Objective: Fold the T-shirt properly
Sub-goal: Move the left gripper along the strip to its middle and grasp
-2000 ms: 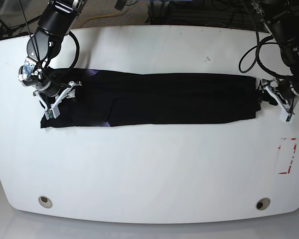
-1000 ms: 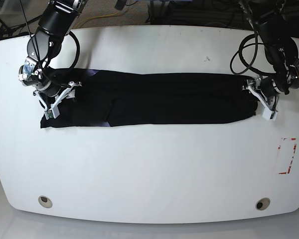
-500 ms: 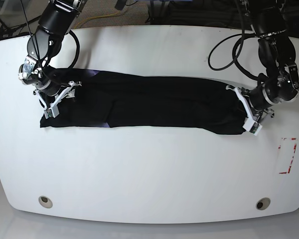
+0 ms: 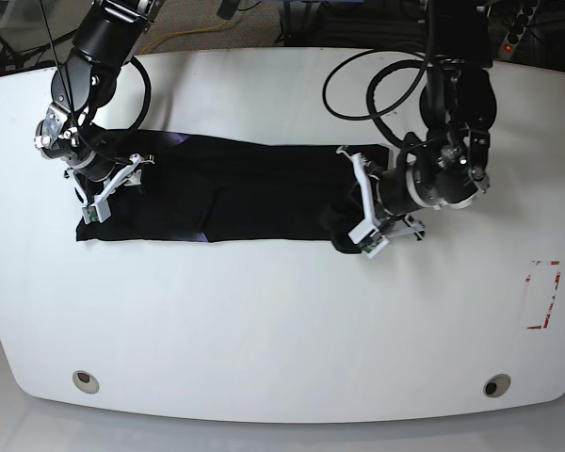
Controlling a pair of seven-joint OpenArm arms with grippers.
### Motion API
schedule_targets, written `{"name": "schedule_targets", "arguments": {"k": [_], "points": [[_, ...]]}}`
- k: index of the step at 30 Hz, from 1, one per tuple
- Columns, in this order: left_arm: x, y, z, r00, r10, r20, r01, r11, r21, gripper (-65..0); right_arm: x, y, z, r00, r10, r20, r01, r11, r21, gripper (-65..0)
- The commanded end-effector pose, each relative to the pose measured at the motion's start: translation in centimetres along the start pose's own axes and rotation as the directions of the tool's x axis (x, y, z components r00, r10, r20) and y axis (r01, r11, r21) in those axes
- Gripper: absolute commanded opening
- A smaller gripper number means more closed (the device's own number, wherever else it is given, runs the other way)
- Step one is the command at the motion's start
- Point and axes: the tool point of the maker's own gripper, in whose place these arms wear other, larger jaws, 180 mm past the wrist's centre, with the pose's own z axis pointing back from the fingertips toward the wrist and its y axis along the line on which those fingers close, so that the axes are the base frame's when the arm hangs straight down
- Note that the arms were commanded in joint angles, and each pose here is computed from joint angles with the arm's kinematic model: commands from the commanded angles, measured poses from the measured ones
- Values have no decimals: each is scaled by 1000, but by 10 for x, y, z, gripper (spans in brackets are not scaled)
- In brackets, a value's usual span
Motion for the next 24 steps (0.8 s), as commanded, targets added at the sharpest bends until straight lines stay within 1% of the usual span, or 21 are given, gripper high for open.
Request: {"name": "schedule_targets", "arguments": {"k": [1,3,8,14,17,18,22,24], "points": [[10,-7,-10,1000,3,19,-3,1000,-7,-628,1,-3,2,1000,11,-14,-11,1000,-6,-263],[8,-13,-18,1000,16,6,-16,1000,-20,-628,1,-3,2,1000,11,-15,-11,1000,-8,-263],[22,-28,-39,1000,21,12,-20,998,-59,-628,0,-3,2,1000,12,-17,-12,1000,-10,-263],[32,-43,-54,999,1,43,3,996,-85,-628,0,-3,2,1000,12,-17,-12,1000,-10,-263],[30,-54,-63,1000,-5,26,8,994,-107,-624,0,-3,2,1000,12,-17,-12,1000,-10,-263],[32,-53,-65,1000,-17,20,19,994,-107,-607,1,-3,2,1000,13,-17,-13,1000,-9,-263],[34,-57,-73,999,-39,5,39,991,-128,-475,1,-2,2,1000,13,-16,-13,1000,-6,-263],[34,-61,-75,999,-46,3,46,989,-138,-425,1,-2,2,1000,14,-16,-14,1000,-5,-263]]}}
